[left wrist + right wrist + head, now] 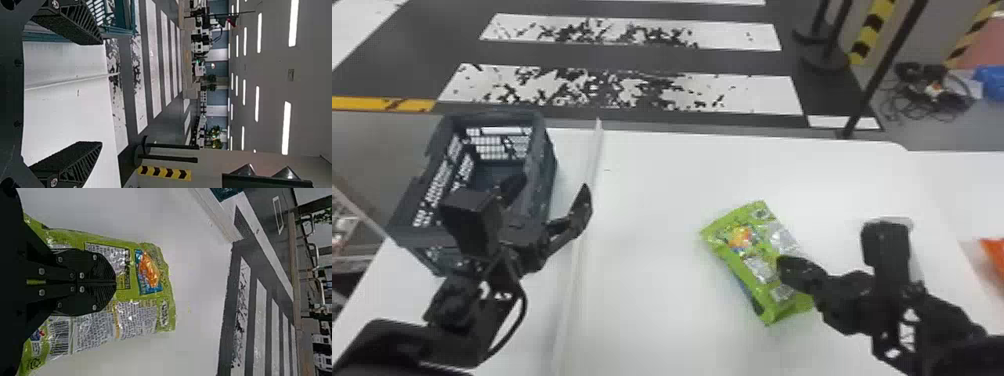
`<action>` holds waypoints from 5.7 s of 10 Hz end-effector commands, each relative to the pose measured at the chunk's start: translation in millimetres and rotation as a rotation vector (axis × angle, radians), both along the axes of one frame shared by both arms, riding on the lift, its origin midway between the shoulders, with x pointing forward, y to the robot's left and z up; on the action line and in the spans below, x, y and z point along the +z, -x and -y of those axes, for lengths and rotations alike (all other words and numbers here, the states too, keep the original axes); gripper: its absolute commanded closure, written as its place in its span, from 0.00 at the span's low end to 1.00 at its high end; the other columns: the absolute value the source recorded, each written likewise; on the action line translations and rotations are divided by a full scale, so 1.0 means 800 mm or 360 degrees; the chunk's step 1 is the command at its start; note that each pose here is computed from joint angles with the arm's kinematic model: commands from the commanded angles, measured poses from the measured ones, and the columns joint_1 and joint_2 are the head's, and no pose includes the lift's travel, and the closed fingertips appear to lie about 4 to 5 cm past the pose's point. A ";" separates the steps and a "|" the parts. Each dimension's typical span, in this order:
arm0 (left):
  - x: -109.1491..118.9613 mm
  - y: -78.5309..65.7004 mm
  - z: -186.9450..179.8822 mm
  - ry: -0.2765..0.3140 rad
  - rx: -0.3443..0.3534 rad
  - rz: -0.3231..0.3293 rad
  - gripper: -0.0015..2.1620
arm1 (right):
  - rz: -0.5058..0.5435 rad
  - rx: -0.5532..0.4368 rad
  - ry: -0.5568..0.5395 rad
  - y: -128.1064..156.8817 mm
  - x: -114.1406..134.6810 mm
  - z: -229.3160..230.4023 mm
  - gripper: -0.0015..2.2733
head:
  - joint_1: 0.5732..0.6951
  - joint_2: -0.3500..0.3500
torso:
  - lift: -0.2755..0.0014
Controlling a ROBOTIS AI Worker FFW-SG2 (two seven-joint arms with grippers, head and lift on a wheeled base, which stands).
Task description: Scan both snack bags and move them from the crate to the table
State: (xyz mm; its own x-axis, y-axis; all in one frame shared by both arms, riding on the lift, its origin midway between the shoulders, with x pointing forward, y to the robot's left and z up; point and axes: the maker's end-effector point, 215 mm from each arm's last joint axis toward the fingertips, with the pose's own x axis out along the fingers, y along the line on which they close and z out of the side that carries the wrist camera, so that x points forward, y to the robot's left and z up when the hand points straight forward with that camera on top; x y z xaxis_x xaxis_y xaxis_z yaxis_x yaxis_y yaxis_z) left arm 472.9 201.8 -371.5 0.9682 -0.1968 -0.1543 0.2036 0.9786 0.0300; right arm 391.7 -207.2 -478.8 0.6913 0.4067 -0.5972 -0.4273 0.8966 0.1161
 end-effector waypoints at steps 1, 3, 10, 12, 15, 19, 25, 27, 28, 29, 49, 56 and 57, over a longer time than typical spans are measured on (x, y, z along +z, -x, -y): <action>0.002 0.000 0.001 0.0004 0.0000 0.0007 0.04 | 0.0087 0.0047 -0.0012 -0.008 0.035 -0.022 0.99 | 1.00 0.49 | 0.68; 0.002 0.000 0.001 0.0002 -0.0004 0.0007 0.04 | 0.0109 0.0167 0.0003 -0.005 0.040 -0.067 0.99 | 1.00 0.53 | 0.68; 0.005 0.001 0.003 0.0005 -0.0010 0.0018 0.04 | 0.0008 0.0396 0.0285 -0.055 -0.033 -0.145 0.99 | 1.00 0.69 | 0.68; 0.007 0.000 0.001 0.0004 -0.0007 0.0021 0.04 | -0.0041 0.0415 0.0398 -0.067 -0.055 -0.141 0.99 | 1.00 0.69 | 0.68; 0.006 0.001 0.001 0.0006 -0.0007 0.0018 0.04 | -0.0038 0.0389 0.0473 -0.090 -0.060 -0.127 0.99 | 1.00 0.68 | 0.68; 0.006 0.002 0.001 0.0004 -0.0008 0.0018 0.04 | -0.0040 0.0341 0.0518 -0.100 -0.059 -0.102 0.99 | 1.00 0.65 | 0.68; 0.007 0.001 0.004 0.0005 -0.0016 0.0019 0.04 | -0.0031 0.0334 0.0497 -0.095 -0.054 -0.095 0.99 | 1.00 0.60 | 0.68; 0.010 0.002 0.004 0.0005 -0.0015 0.0024 0.04 | 0.0130 0.0296 0.0272 -0.092 0.017 -0.115 0.62 | 1.00 0.62 | 0.68; 0.010 0.002 0.001 0.0002 -0.0013 0.0025 0.04 | 0.0196 0.0237 0.0234 -0.095 0.050 -0.099 0.27 | 1.00 0.64 | 0.68; 0.010 0.002 -0.002 -0.0003 -0.0007 0.0024 0.04 | 0.0239 0.0166 0.0216 -0.096 0.075 -0.075 0.08 | 1.00 0.63 | 0.68; 0.008 0.004 -0.014 0.0040 0.0021 0.0060 0.04 | -0.0083 -0.0474 0.0371 -0.087 -0.060 0.305 0.99 | 1.00 0.10 | 0.68; 0.011 0.004 -0.018 0.0045 0.0033 0.0071 0.04 | -0.0230 -0.0594 0.0357 0.033 0.007 0.275 0.99 | 1.00 0.10 | 0.68; 0.009 0.007 -0.022 0.0044 0.0042 0.0071 0.04 | -0.0291 -0.0611 0.0344 0.056 0.015 0.264 0.99 | 1.00 0.10 | 0.68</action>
State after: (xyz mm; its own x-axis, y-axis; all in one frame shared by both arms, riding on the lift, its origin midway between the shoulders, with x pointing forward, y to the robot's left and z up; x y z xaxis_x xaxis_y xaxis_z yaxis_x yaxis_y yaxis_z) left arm 468.7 217.4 -363.8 0.9784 -0.1778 -0.1059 0.1800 0.9836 0.0113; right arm 360.0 -424.4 -471.0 0.6607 -0.0044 -0.7506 -0.0614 0.9963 -0.0599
